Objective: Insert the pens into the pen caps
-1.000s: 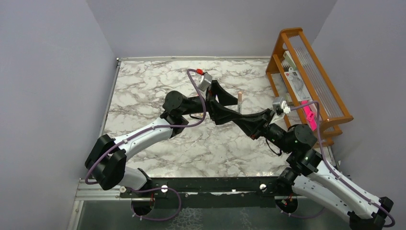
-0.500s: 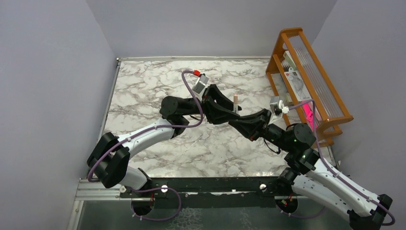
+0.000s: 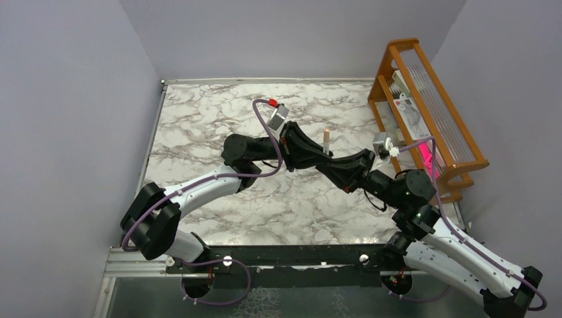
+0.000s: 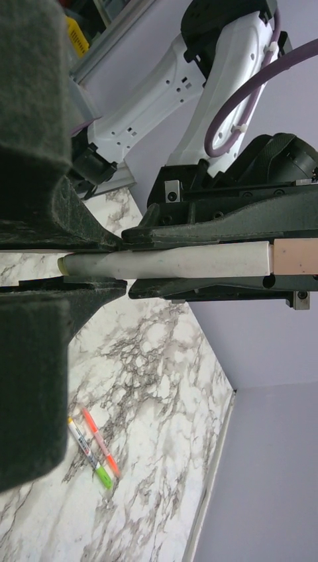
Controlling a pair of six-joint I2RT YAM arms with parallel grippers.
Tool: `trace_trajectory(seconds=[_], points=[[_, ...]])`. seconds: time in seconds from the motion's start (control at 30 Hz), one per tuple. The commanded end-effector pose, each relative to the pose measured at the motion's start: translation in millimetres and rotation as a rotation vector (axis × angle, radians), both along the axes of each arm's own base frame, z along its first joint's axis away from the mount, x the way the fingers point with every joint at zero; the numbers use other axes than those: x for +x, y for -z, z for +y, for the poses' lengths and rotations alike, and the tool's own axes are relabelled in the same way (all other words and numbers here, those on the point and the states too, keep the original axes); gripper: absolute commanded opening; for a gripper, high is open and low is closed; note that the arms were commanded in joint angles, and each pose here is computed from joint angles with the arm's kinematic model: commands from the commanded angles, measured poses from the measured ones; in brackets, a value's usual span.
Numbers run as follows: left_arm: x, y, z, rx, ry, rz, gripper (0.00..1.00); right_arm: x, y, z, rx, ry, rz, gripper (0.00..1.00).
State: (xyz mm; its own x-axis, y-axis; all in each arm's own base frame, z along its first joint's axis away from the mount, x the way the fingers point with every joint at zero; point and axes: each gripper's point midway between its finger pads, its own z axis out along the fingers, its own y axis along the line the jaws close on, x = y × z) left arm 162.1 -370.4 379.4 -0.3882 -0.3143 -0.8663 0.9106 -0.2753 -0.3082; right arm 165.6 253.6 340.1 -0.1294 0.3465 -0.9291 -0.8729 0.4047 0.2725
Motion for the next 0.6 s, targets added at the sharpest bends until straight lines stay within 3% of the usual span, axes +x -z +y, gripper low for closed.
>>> trace_trajectory(seconds=[0.0,0.07,0.17,0.3,0.43,0.57], points=[[3.3,3.2,-2.3,-0.003,-0.034,-0.028,0.00,-4.5,-2.9,1.8,-0.009,-0.023,-0.016,0.01],[7.6,6.7,-3.9,0.012,-0.056,-0.028,0.00,-3.2,-1.0,0.2,-0.016,-0.011,-0.015,0.02],[11.7,13.6,-7.6,0.050,-0.070,-0.053,0.00,4.0,-1.2,-7.8,-0.057,0.051,-0.011,0.25],[34.6,32.0,-11.4,0.166,-0.171,-0.073,0.00,9.7,-13.4,-33.6,-0.099,0.176,-0.044,0.45],[45.2,40.1,-9.5,0.207,-0.208,-0.089,0.00,4.3,-34.8,-51.2,-0.151,0.220,-0.086,0.54],[40.6,52.1,-14.9,0.234,-0.147,-0.072,0.00,1.4,-56.2,-57.3,-0.144,0.234,-0.115,0.56]])
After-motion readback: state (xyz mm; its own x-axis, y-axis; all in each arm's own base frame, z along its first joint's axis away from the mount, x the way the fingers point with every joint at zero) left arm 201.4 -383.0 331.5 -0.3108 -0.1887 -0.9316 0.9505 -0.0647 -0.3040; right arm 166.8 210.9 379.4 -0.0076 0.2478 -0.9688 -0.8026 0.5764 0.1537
